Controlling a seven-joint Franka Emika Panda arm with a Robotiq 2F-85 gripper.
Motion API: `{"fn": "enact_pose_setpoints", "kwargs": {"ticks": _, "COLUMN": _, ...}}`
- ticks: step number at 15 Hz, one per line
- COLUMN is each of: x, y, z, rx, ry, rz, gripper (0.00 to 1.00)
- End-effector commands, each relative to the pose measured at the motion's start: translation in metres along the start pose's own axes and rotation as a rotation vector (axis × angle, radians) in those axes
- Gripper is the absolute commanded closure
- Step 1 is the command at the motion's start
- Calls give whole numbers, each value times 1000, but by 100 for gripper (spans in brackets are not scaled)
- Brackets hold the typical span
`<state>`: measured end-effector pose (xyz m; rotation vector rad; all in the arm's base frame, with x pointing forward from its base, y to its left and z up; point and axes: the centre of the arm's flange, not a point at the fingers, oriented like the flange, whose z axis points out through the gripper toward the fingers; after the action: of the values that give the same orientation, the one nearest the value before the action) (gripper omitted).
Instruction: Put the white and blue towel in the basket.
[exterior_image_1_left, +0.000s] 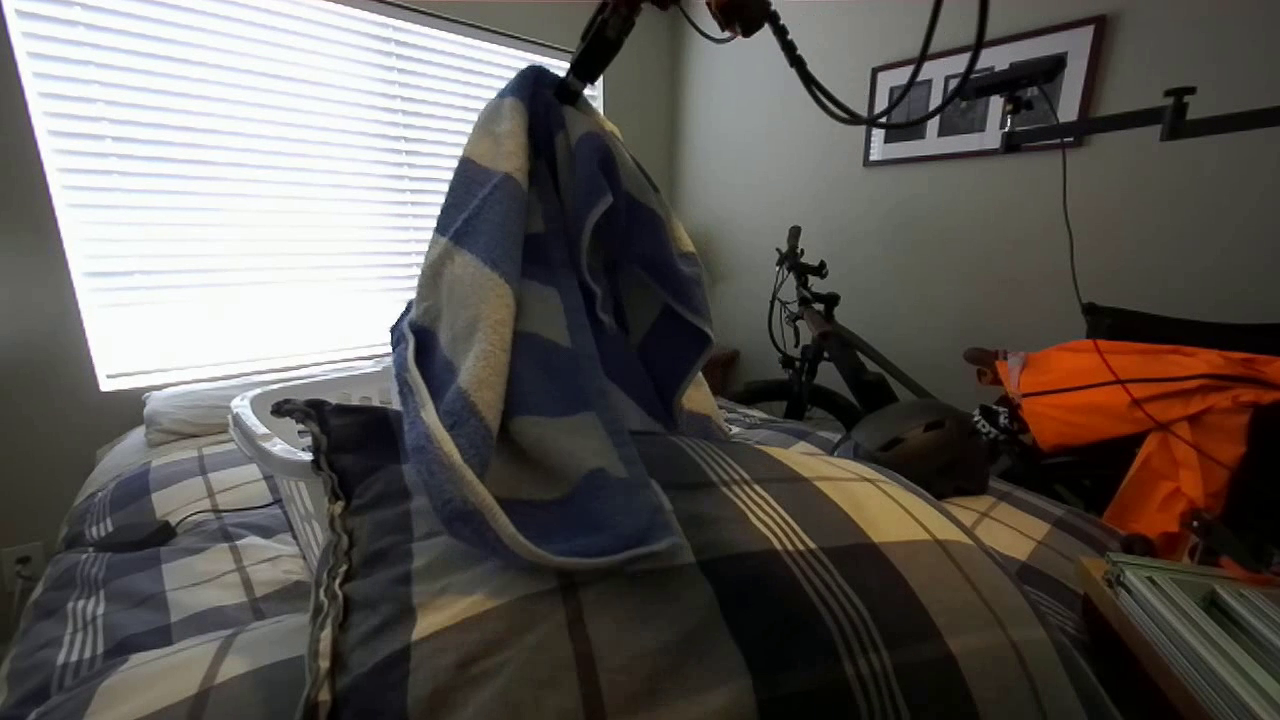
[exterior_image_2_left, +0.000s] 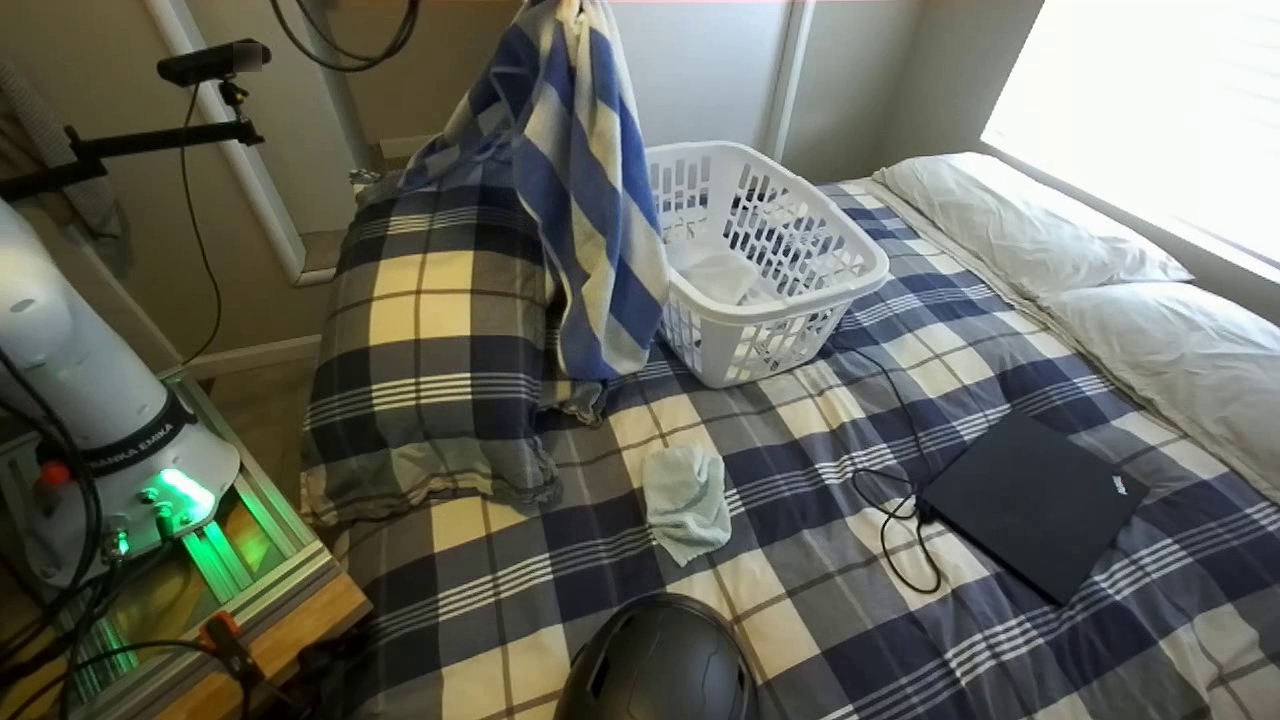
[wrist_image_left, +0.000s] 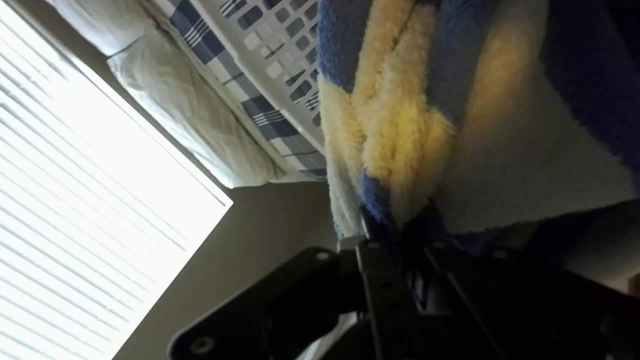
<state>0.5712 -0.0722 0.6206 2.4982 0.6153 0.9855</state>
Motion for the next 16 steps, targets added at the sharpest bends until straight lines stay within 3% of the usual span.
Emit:
{"fn": "enact_pose_setpoints", "kwargs": {"ticks": 1, "x": 49, "y": 58, "z": 37, "rx": -143, "ry": 105, "rz": -60, "gripper": 97}}
{"fn": "enact_pose_setpoints", "kwargs": {"ticks": 4, "x": 69, "y": 92, "z": 61, "rx": -220, "ry": 166, "rz": -119, "gripper": 97}}
{"fn": "enact_pose_setpoints", "kwargs": {"ticks": 10, "x": 88, "y": 161, "z": 74, "rx": -331, "ry": 230, "rz": -341, "gripper": 97}}
{"fn": "enact_pose_setpoints", "kwargs": {"ticks": 16, "x": 50, "y": 217, "z": 136, "rx": -426, "ry": 274, "rz": -540, "gripper": 97}}
